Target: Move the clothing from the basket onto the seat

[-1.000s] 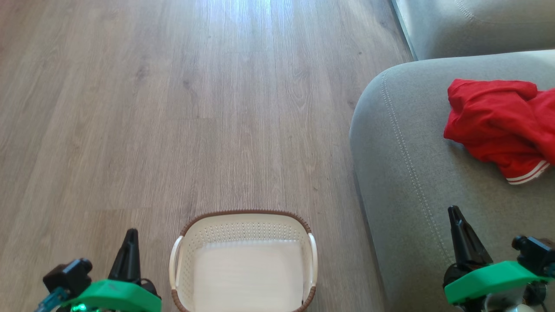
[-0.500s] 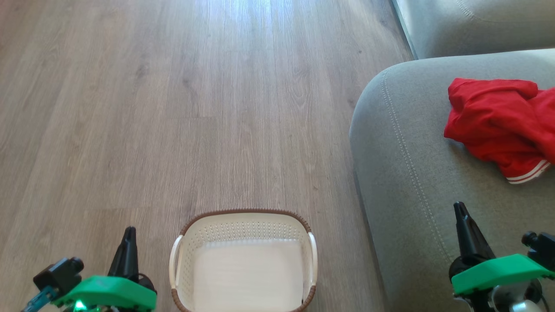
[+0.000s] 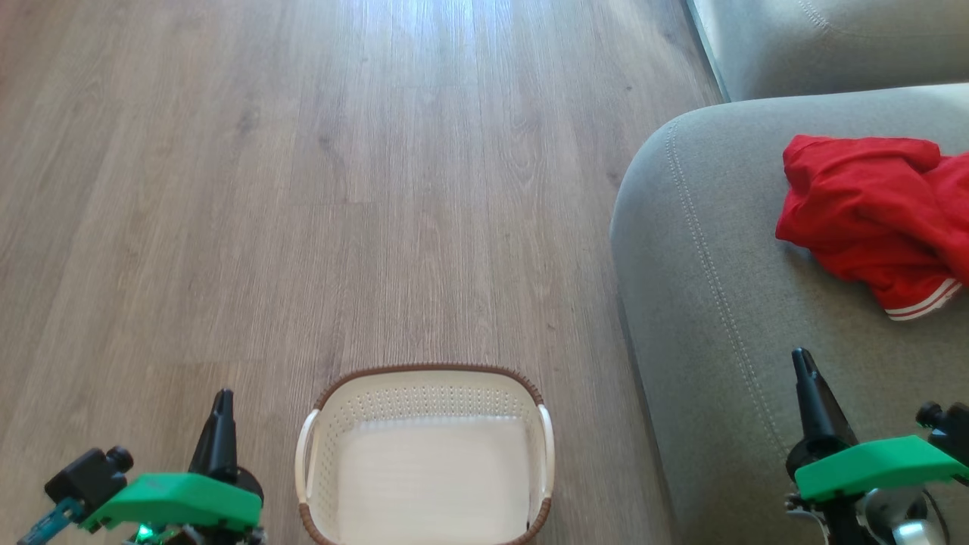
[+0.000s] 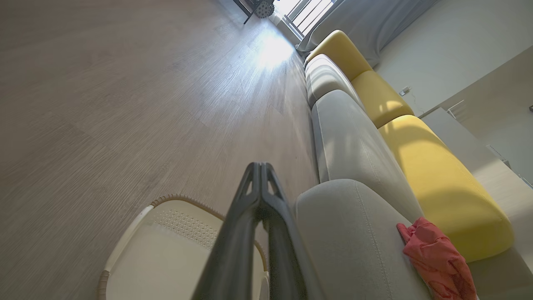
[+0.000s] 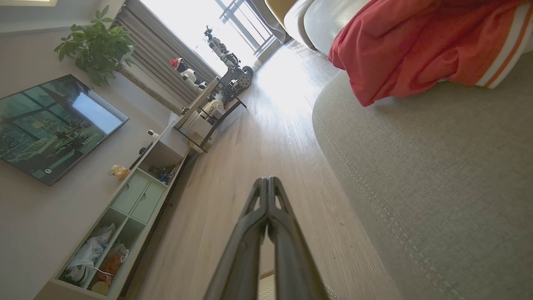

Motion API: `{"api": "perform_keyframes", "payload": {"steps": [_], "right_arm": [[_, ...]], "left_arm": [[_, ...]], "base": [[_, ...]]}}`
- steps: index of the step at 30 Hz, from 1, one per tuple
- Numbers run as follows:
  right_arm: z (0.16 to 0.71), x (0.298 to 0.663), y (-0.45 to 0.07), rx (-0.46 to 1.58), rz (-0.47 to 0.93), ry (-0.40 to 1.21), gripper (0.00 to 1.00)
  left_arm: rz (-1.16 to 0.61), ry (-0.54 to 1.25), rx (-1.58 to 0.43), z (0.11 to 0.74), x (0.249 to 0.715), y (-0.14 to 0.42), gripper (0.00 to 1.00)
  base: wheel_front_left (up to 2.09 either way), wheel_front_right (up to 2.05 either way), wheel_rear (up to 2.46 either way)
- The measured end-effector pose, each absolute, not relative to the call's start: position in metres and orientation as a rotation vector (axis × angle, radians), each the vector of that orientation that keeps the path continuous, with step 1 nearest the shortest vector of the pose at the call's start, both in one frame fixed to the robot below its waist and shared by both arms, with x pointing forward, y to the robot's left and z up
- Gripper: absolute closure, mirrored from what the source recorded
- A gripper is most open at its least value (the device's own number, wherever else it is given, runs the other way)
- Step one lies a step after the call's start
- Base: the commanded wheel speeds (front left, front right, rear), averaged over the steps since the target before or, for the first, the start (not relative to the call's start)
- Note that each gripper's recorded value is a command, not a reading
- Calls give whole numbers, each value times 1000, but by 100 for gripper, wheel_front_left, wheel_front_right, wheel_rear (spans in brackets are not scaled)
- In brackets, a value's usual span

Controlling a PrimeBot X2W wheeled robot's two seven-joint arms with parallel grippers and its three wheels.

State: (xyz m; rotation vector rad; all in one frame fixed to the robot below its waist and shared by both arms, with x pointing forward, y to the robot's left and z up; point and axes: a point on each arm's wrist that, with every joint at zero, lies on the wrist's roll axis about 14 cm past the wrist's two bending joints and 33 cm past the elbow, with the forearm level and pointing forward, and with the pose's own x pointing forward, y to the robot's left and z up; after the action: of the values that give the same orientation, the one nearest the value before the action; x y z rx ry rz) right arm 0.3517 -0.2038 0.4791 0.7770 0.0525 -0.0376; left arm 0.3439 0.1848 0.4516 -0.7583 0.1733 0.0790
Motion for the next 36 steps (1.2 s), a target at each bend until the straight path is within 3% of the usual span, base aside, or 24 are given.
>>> {"api": "perform_keyframes", "payload": {"steps": [36], "right_arm": [[474, 360, -209, 1173, -94, 70, 100]], "left_arm": [[88, 156, -1168, 461, 360, 187, 100]], "base": [[0, 0, 0]]}}
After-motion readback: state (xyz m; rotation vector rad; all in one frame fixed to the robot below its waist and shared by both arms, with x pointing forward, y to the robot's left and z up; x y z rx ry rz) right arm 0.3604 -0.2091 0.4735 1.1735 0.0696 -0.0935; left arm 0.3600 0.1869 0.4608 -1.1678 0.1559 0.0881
